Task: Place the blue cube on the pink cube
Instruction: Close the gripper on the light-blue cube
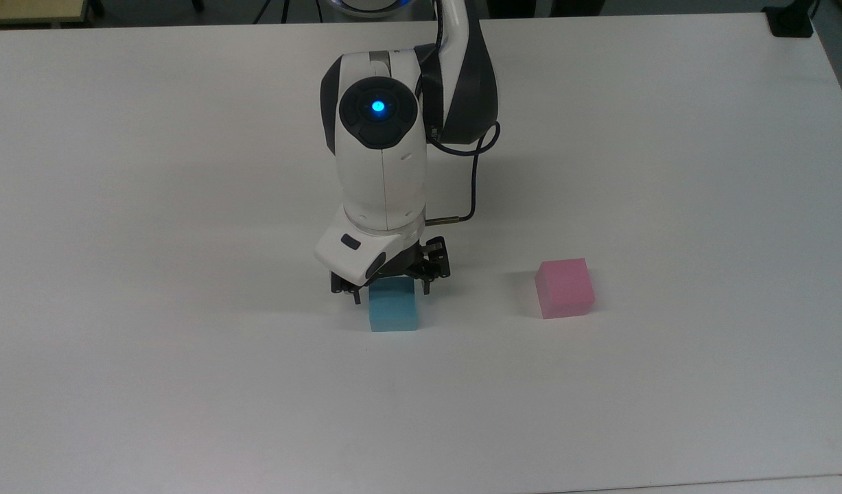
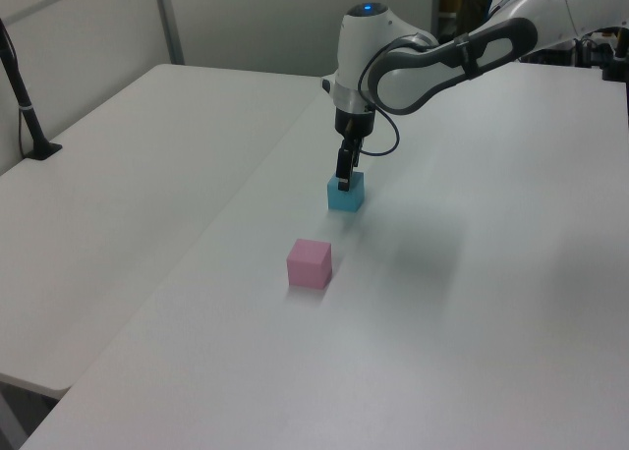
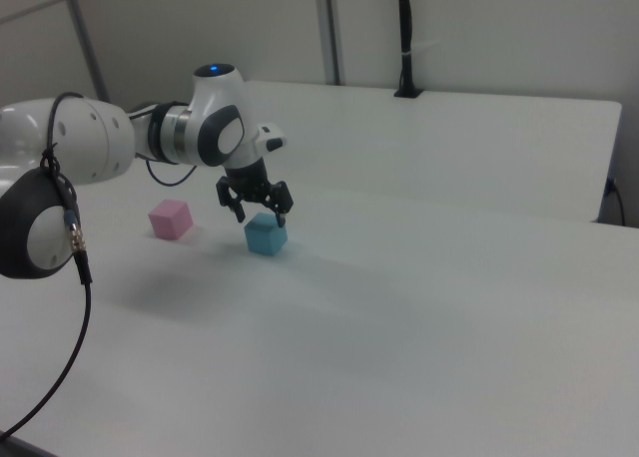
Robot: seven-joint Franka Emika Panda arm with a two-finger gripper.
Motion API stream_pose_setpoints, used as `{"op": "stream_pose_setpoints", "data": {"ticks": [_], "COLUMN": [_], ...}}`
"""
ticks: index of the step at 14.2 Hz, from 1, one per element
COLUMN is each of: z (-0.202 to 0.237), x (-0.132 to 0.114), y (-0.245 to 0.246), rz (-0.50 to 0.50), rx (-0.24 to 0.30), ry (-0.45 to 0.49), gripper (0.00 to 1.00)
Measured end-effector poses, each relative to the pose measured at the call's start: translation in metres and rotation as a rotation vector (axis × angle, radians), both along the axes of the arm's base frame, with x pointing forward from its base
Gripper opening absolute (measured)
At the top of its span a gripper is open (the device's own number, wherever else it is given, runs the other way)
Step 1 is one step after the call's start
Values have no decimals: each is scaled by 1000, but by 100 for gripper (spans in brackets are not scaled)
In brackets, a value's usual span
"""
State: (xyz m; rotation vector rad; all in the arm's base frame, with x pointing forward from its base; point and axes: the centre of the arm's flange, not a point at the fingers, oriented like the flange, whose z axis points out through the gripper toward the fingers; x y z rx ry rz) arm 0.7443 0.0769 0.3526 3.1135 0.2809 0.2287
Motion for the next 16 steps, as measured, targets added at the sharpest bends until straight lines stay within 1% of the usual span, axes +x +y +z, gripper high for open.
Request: {"op": "stream_pose_setpoints", "data": {"ticks": [2, 8, 9, 12, 13, 14, 15, 16], "z": [1, -3, -8, -23, -23, -23, -23, -22], "x": [0, 0, 0, 0, 1, 1, 1, 1], "y": [1, 1, 0, 0, 0, 0, 0, 0], "rz": [-8, -23, -24, -25, -25, -26, -26, -27], "rx": [19, 21, 20, 18, 18, 18, 18, 18], "ry": [1, 6, 13, 33, 33, 33, 32, 30], "gripper": [100, 100, 97, 94, 90, 74, 73, 66]}}
